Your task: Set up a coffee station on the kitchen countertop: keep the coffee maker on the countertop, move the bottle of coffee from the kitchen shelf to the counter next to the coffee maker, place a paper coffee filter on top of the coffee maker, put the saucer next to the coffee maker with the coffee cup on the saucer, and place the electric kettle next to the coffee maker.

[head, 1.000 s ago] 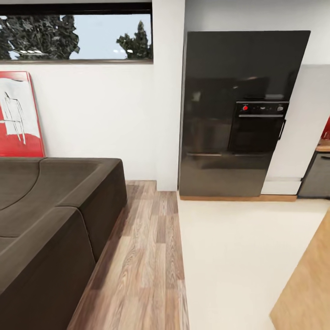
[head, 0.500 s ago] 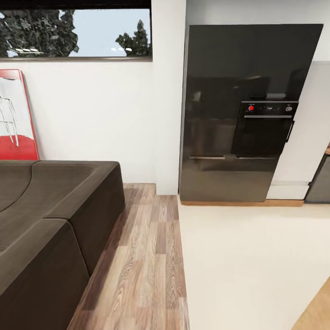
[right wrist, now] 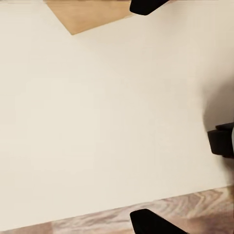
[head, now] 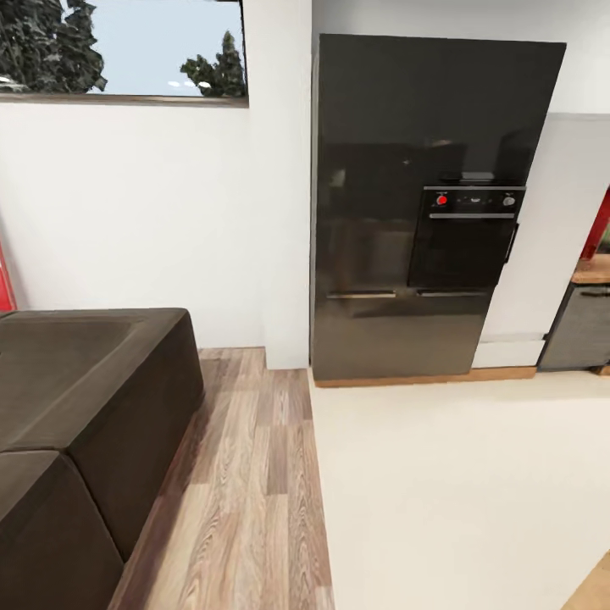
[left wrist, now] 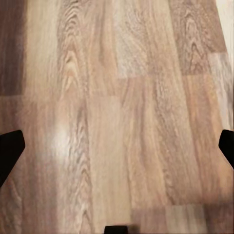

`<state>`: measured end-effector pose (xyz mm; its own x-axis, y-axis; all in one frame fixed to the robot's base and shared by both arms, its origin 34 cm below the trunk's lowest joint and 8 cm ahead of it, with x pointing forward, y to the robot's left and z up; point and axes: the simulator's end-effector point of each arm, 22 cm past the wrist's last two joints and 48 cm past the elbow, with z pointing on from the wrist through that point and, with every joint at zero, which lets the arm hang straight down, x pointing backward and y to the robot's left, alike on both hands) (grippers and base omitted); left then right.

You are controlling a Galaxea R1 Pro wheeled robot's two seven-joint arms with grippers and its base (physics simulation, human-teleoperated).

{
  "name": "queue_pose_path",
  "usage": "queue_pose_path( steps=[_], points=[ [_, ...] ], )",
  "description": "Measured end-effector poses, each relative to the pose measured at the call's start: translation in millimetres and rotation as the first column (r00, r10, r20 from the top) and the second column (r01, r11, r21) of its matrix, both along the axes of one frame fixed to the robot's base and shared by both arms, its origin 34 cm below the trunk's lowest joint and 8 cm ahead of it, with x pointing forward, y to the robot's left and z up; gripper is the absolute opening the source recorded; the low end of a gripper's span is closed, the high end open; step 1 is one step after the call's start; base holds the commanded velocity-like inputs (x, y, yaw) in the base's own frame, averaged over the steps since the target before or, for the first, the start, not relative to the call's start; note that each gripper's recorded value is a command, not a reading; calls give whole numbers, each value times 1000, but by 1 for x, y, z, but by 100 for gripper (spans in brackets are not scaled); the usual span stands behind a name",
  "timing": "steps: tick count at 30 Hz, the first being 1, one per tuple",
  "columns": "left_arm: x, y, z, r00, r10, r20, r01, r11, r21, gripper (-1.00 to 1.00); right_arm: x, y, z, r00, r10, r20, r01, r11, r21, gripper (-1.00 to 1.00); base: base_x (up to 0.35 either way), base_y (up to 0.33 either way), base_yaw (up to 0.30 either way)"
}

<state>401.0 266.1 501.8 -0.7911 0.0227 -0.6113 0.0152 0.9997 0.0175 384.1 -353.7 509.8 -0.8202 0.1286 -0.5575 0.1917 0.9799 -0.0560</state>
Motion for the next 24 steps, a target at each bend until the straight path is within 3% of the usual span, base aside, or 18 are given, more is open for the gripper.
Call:
queue_pose_path(
  steps=[6, 24],
  points=[
    [0, 0, 0, 1000, 0, 1, 0, 1000, 0, 100, 0, 0, 0, 1000, 0, 0, 0, 1000, 0, 100, 335, 0, -106],
    [0, 0, 0, 1000, 0, 0, 0, 1000, 0, 100, 0, 0, 0, 1000, 0, -1, 0, 1000, 0, 100, 335, 0, -4]
  ],
)
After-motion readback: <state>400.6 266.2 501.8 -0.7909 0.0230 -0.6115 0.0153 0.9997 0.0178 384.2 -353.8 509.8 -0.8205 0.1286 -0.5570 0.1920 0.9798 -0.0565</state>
